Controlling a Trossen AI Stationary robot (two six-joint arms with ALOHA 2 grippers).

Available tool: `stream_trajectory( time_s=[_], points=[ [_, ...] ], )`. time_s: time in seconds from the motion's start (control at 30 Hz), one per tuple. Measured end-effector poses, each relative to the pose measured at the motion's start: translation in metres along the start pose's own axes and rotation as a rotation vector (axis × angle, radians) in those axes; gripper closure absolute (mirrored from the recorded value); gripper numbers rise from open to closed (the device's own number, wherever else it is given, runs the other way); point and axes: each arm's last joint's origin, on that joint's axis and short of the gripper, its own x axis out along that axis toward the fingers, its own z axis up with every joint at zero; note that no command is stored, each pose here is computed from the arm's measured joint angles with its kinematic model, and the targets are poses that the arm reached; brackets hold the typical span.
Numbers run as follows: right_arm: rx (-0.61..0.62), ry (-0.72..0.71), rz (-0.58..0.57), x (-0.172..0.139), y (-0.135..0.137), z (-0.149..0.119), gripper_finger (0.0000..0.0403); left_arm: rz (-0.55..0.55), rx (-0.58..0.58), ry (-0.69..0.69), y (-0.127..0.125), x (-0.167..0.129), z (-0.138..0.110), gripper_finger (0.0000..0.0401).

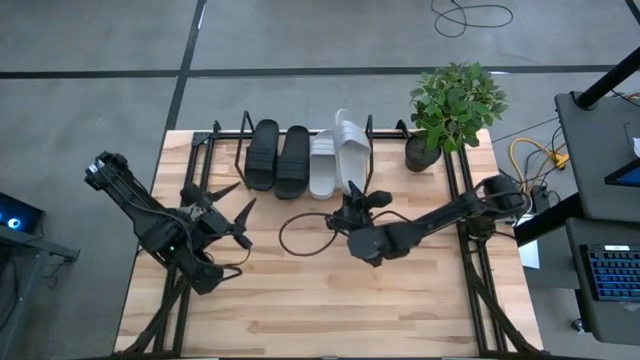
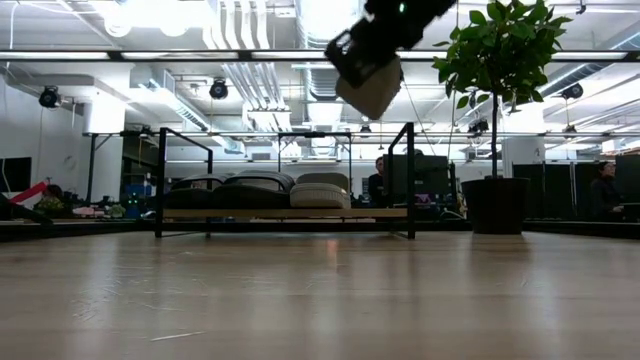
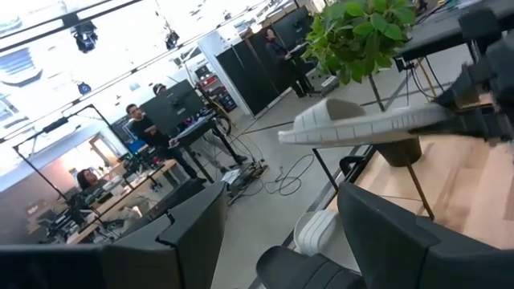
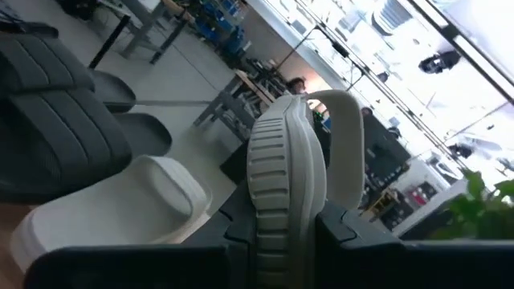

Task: Pick and place slides into the shelf
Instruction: Put the gray slipper on the shelf

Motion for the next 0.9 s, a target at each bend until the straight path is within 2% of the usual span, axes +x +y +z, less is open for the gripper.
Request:
stream_trajectory(
  time_s=[0.2, 0.6, 0.9],
  points=[
    [0.001, 0.006, -0.003, 0.006, 0.017, -0.019, 0.0356, 0.0, 0.013, 0.0, 0.002, 0.0, -0.008, 0.0178],
    [-0.089, 0.022, 0.014, 0.023, 0.05, -0.046, 0.0356, -0.001, -0.008, 0.0, 0.001, 0.0, -0.013, 0.0178],
    [-0.017, 0.041, -0.002, 0.032, 0.06, -0.057, 0.0356, 0.0, -0.013, 0.0, 0.002, 0.0, -0.013, 0.0178]
  ],
)
